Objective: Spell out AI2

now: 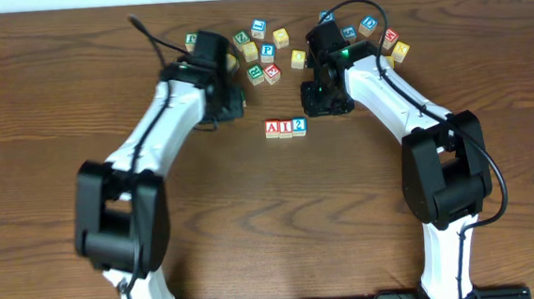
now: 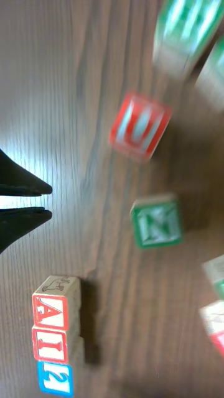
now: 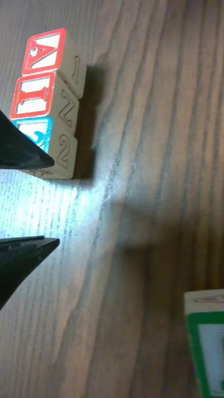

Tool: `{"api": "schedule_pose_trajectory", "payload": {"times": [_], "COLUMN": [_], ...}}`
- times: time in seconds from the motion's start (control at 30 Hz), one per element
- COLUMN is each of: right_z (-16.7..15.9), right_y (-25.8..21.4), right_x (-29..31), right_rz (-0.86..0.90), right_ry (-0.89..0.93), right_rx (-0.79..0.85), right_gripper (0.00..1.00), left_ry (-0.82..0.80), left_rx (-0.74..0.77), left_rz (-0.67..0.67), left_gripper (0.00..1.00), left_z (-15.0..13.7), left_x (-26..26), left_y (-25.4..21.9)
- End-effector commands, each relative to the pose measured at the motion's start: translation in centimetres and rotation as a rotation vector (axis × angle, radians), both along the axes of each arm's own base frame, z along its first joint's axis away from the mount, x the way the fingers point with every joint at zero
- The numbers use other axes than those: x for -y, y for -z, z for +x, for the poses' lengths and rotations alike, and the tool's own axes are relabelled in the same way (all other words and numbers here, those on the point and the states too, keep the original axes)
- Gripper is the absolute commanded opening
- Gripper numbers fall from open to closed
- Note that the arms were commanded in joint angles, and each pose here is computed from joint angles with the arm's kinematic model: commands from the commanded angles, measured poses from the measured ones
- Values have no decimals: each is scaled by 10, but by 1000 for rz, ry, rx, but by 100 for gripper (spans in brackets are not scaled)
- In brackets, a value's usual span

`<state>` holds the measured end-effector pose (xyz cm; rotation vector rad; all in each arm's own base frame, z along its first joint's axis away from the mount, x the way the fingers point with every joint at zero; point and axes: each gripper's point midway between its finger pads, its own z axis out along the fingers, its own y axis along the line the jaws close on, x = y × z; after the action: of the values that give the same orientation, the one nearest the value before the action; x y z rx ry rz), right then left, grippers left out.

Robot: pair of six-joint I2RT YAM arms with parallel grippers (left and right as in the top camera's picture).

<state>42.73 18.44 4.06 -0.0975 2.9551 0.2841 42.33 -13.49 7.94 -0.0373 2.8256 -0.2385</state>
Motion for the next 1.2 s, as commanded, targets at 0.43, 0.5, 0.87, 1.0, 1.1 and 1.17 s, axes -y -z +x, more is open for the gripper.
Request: {"api": "schedule_pose_trajectory", "payload": {"times": [0.43,0.5,0.87,1.0,1.1,1.17], "right_z": [13,16,6,-11,-25,-35], "right_y": [-46,-68,-191,-219,-243,-261], "right_x": [-36,-31,39,74,98,110], "right_rz": [47,48,57,42,39,39], "right_ry": [-160,-169,-74,-13,36,63], "right_rx": [132,161,339,360,396,431], "right_gripper": [25,25,41,49,56,61], "left_ry": [-130,-155,-319,-325,-326,-326], "left_rx": [229,259,450,448,447,446], "left_rz": [67,79,93,95,95,95], "left_gripper": [9,9,71,98,98,97], "left_z": [3,-4,-52,-62,-62,-62], "left_x": [-86,-99,-162,-163,-163,-163], "left_y": [-107,-124,-213,-218,-218,-217]}}
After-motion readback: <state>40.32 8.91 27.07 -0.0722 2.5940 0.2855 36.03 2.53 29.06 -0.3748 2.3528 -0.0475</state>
